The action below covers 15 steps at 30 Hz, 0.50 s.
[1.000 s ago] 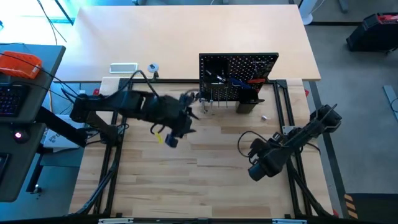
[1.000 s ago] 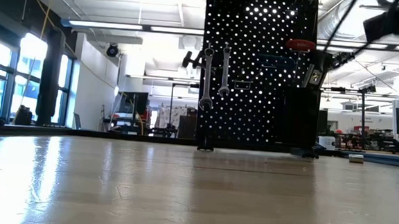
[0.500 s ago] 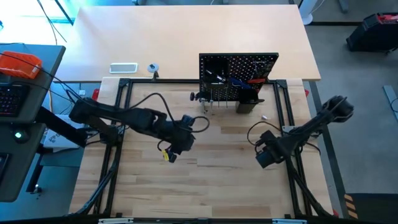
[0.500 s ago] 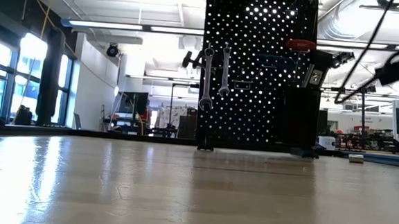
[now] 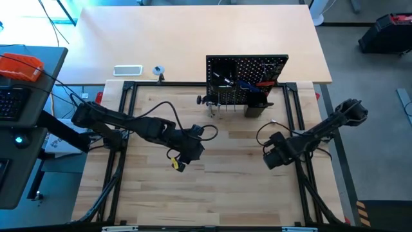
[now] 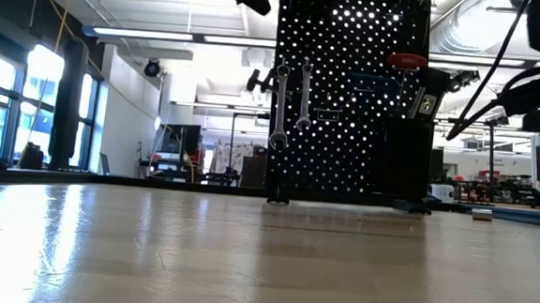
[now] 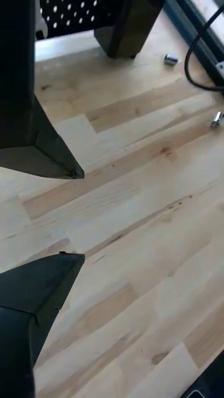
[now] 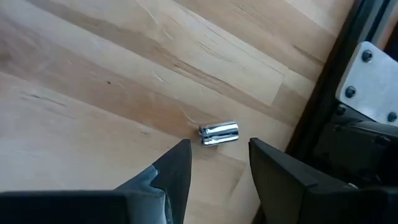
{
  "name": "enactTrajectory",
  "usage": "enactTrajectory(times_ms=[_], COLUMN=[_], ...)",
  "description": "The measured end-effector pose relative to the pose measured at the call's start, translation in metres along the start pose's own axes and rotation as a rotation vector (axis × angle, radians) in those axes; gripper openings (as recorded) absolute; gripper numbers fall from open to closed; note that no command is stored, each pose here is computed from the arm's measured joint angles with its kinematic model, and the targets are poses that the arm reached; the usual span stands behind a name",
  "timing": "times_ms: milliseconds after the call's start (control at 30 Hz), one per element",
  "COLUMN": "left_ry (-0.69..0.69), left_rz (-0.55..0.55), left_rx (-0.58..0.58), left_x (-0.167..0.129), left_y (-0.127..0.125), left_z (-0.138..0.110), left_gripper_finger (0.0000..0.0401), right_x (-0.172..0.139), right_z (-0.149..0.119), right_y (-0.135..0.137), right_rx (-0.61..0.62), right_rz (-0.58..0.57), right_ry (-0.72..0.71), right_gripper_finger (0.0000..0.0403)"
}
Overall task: Hang tools onto peg board
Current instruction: Hang the silver socket onto the pegboard
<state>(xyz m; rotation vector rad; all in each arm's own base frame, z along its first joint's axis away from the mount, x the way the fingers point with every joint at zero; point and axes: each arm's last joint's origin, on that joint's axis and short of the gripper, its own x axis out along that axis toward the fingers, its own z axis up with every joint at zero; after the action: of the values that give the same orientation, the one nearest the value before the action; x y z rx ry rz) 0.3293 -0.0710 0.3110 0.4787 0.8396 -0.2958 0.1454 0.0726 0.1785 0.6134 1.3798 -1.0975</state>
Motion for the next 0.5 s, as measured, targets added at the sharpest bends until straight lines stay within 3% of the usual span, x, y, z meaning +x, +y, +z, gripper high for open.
enactTrajectory(times_ms=[233, 500], left_ry=[0.012, 0.019], left_rz=[-0.028, -0.046], left_rx=[-0.004, -0.001], left_x=[0.011, 0.026], left_y=[-0.005, -0.012], left_z=[-0.009, -0.022], left_gripper_finger=[0.0197, 0.0197], right_x=[0.005, 0.017], right_z=[0.004, 0.002], right_y=[0.012, 0.029], right_rx=[0.039, 0.043], right_rz=[0.072, 0.075], right_ry=[0.013, -0.001], right_gripper_finger=[0.0156, 0.0156])
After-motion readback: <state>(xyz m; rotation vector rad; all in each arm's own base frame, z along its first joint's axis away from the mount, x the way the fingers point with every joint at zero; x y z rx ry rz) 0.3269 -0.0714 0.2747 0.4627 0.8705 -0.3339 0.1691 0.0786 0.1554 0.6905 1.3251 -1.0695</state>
